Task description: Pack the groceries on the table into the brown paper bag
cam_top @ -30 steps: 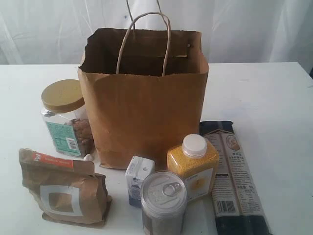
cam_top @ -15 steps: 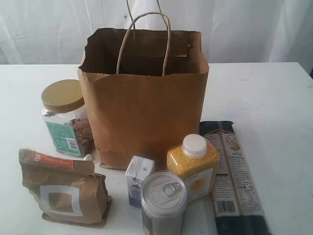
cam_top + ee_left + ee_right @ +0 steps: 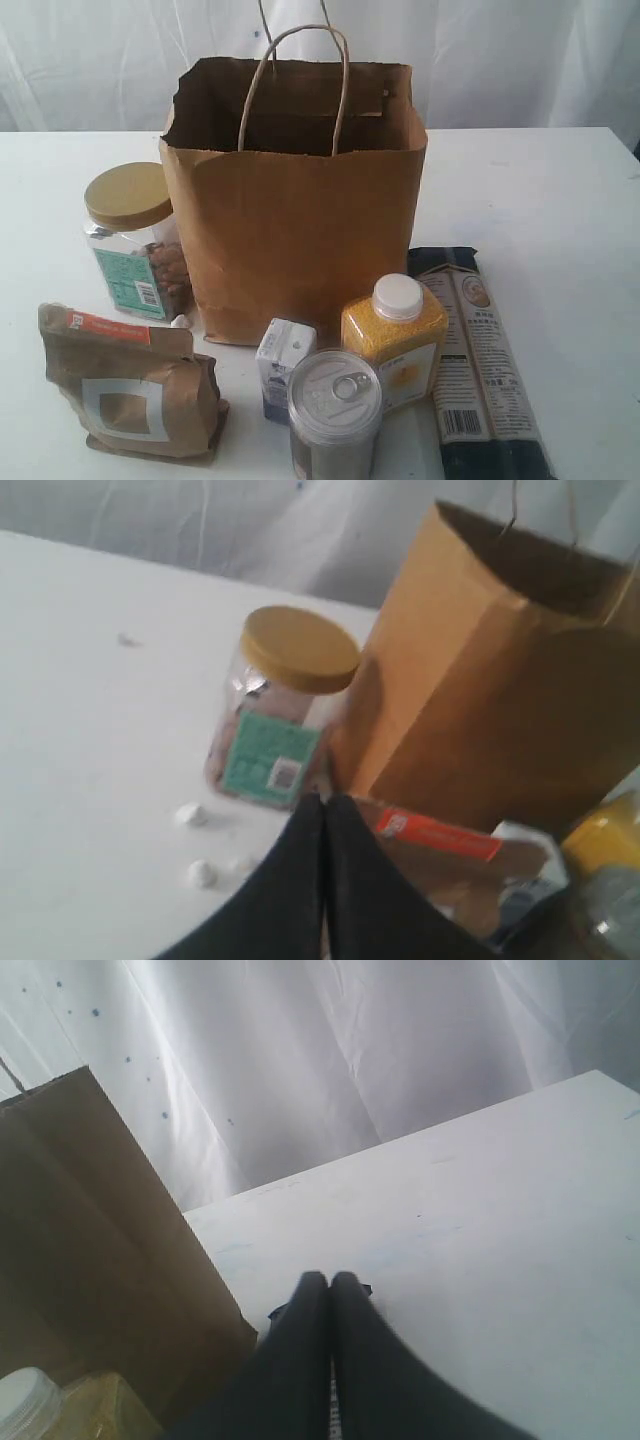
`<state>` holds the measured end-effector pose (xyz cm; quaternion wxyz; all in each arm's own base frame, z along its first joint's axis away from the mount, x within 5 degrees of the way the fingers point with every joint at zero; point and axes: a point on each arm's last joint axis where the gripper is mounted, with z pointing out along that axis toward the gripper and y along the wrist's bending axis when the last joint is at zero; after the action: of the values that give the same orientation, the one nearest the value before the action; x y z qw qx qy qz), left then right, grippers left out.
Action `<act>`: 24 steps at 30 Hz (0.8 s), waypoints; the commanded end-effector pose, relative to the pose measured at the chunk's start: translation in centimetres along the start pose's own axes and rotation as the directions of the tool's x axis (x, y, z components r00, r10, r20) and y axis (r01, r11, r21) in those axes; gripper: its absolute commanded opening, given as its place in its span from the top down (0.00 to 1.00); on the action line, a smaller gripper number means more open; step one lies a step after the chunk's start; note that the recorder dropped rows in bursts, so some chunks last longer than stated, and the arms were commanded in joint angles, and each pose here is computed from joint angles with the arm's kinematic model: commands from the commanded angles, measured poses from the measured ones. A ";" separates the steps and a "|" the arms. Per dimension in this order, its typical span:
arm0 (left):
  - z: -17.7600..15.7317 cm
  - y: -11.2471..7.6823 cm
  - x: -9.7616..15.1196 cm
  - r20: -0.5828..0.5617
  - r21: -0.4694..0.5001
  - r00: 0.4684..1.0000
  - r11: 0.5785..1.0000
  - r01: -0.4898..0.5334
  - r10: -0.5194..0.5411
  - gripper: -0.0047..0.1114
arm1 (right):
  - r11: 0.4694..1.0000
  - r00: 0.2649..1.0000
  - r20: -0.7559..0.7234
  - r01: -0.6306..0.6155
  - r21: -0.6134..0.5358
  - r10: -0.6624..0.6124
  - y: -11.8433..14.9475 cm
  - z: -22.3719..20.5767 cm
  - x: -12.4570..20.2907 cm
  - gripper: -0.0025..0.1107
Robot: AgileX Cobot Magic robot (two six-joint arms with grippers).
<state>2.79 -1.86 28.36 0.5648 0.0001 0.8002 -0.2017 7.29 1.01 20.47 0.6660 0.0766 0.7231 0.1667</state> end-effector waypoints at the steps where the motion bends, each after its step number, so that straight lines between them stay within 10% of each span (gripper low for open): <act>1: 0.4 -0.1 -2.3 -0.263 -0.098 0.960 0.988 -0.120 0.091 0.96 | 1.000 1.000 0.014 0.014 -0.001 -0.014 0.0 0.0 -0.2 0.98; 8: 4.8 -0.8 -5.6 -0.461 -0.035 0.862 0.966 -0.255 0.211 0.96 | 1.000 1.000 0.012 0.014 0.000 -0.014 0.0 0.0 -0.2 0.98; 17: 11.4 1.8 -3.9 -0.718 -0.030 0.673 0.958 -0.284 0.177 0.96 | 1.000 1.000 0.014 0.014 -0.001 -0.014 0.0 0.0 -0.2 0.98; 24: 14.0 4.6 -3.9 -0.706 0.022 0.707 0.999 -0.042 0.045 0.96 | 1.000 1.000 0.014 0.014 -0.001 -0.014 0.0 0.0 -0.2 0.98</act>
<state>17.03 -1.24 26.93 0.2133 0.0989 0.9670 -0.0980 7.29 1.01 20.47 0.6660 0.0766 0.7231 0.1667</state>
